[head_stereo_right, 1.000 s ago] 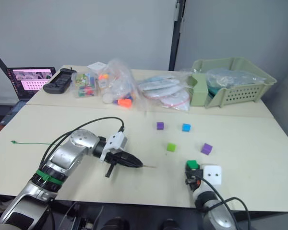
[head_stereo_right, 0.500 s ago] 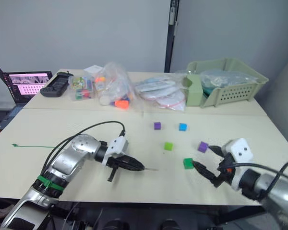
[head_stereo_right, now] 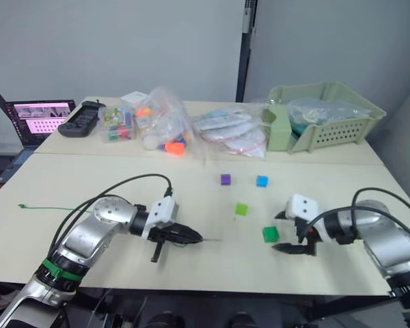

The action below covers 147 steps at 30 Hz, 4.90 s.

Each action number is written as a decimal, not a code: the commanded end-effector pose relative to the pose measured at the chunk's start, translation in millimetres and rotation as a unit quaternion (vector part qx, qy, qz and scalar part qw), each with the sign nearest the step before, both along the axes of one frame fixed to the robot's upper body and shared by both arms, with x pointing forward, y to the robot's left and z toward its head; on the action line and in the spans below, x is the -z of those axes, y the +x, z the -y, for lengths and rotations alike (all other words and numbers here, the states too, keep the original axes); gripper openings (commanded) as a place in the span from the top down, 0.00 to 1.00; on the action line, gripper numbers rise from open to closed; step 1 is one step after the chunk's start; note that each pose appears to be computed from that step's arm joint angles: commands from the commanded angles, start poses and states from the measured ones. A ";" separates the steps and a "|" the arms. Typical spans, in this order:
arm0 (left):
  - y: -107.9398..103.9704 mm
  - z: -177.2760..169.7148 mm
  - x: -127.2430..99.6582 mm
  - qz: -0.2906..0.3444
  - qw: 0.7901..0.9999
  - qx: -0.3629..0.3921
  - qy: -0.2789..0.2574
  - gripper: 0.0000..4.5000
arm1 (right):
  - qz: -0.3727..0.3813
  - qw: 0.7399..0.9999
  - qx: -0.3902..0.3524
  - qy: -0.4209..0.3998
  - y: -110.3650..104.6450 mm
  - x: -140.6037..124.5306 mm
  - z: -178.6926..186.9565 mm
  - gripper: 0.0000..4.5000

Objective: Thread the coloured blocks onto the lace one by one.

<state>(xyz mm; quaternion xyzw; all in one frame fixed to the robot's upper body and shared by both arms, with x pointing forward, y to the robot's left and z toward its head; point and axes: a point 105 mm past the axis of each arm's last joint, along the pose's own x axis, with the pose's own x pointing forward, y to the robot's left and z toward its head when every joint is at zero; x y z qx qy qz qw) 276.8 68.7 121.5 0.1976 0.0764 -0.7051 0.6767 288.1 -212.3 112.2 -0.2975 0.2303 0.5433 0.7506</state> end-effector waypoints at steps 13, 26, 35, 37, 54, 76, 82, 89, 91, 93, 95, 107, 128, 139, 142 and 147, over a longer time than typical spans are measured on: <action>2.4 4.7 -5.0 0.036 0.999 0.000 0.012 1.00 | 0.007 0.994 -0.086 -0.065 15.3 7.6 -6.5 0.26; 10.8 33.2 5.9 0.055 0.998 0.008 0.041 1.00 | -0.003 0.998 -0.056 -0.009 -8.3 -1.9 -45.0 0.74; 13.2 45.6 7.9 0.061 0.997 0.011 0.043 1.00 | -0.023 0.999 -0.019 0.022 -19.2 -3.3 -65.4 0.74; 12.7 46.7 8.0 0.060 0.997 0.013 0.042 1.00 | -0.024 0.999 -0.017 0.022 -19.8 -3.4 -66.2 0.74; 14.9 59.6 7.4 0.061 0.997 0.020 0.037 1.00 | -0.017 0.999 -0.028 0.018 -19.6 1.1 -78.5 0.74; 19.8 92.5 23.6 0.022 0.999 0.021 0.038 0.84 | -0.009 0.999 -0.028 -0.015 -14.3 12.2 -76.5 0.74; 19.0 81.7 20.9 0.033 0.998 0.024 0.044 0.40 | -0.011 0.999 -0.027 -0.017 -13.5 18.2 -79.6 0.74; 18.8 64.8 15.6 0.037 0.998 0.033 0.046 0.34 | -0.009 0.999 -0.030 -0.019 -12.0 17.8 -79.8 0.74; 19.7 61.5 20.0 0.042 0.997 0.035 0.056 0.34 | -0.008 0.999 -0.032 -0.020 -11.8 17.6 -80.0 0.74; 19.4 60.2 22.4 0.043 0.996 0.038 0.061 0.34 | -0.008 0.999 -0.033 -0.020 -11.8 17.3 -80.2 0.74; 21.5 62.6 20.9 0.038 0.997 0.030 0.053 0.46 | -0.007 0.999 -0.034 -0.020 -11.6 16.9 -80.6 0.74; 18.6 69.2 28.7 0.009 0.998 0.029 0.063 1.00 | -0.003 0.999 -0.033 -0.019 -10.8 15.4 -80.4 0.74; 22.4 90.6 16.9 0.002 1.000 0.015 0.015 0.88 | -0.006 0.999 -0.032 -0.019 -10.8 15.8 -80.6 0.74; 17.6 57.3 1.5 0.019 0.998 0.055 0.020 0.46 | -0.010 1.000 -0.028 -0.010 -10.7 12.5 -81.9 0.44; 15.9 56.6 3.4 0.023 0.997 0.066 0.025 0.46 | -0.006 1.000 -0.028 -0.007 -11.3 9.2 -81.4 0.21; 19.0 71.2 9.3 0.052 0.997 0.063 0.011 0.46 | 0.005 1.000 0.003 0.002 -12.7 -4.4 -69.8 0.01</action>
